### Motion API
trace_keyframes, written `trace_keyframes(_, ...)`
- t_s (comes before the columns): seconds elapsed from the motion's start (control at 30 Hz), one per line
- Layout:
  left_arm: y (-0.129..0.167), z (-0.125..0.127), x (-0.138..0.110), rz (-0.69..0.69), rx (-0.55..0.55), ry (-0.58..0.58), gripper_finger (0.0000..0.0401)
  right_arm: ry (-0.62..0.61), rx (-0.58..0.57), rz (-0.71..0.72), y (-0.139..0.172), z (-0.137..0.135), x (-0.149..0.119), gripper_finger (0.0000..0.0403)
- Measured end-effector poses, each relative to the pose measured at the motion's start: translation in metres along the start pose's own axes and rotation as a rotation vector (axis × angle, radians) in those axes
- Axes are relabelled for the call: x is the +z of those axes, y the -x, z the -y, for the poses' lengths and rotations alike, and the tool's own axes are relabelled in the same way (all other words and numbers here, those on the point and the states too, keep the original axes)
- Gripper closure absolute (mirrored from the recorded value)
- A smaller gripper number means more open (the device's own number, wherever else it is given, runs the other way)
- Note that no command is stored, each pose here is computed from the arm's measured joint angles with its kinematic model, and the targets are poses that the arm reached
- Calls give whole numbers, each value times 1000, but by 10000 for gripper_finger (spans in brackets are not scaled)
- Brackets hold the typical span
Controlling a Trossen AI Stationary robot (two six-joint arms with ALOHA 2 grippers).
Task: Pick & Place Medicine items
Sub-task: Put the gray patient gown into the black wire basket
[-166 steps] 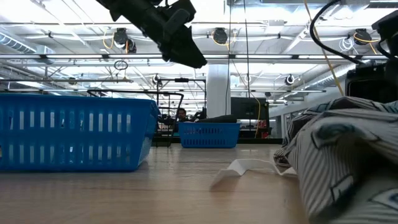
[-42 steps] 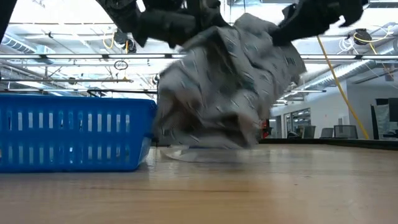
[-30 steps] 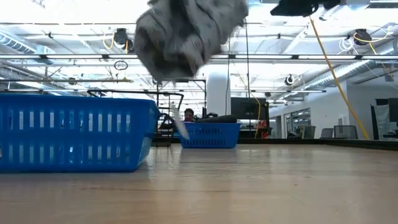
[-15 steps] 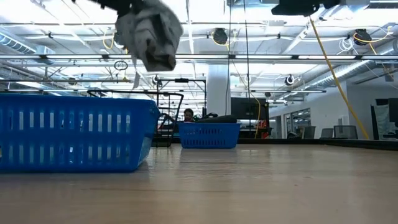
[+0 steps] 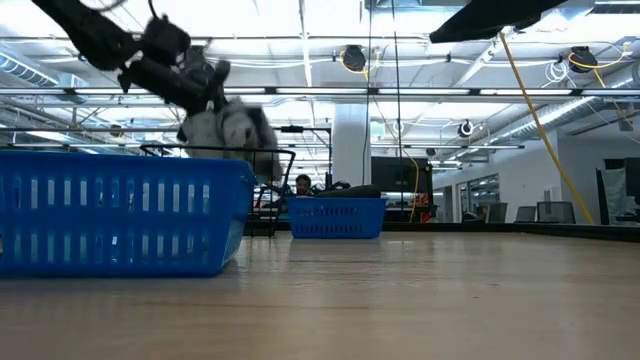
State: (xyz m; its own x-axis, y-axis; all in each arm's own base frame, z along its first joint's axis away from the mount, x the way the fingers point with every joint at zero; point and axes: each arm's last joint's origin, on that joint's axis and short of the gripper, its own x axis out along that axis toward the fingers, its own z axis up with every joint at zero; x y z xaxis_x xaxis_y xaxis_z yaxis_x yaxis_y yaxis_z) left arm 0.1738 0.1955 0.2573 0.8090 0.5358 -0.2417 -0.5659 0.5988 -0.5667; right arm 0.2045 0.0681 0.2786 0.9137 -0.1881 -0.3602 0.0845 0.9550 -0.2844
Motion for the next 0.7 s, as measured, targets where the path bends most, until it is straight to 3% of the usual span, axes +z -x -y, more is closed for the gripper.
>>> trace_keyframes(0.27,-27,-21,-25,-78,49,33,348,-3,0,0,0,0,0,206)
trace_keyframes(0.5,-39,-29,-34,-108,42,64,347,-5,0,0,0,0,0,207)
trace_keyframes(0.7,-41,-33,-41,-154,72,77,299,-4,0,-1,0,0,0,207)
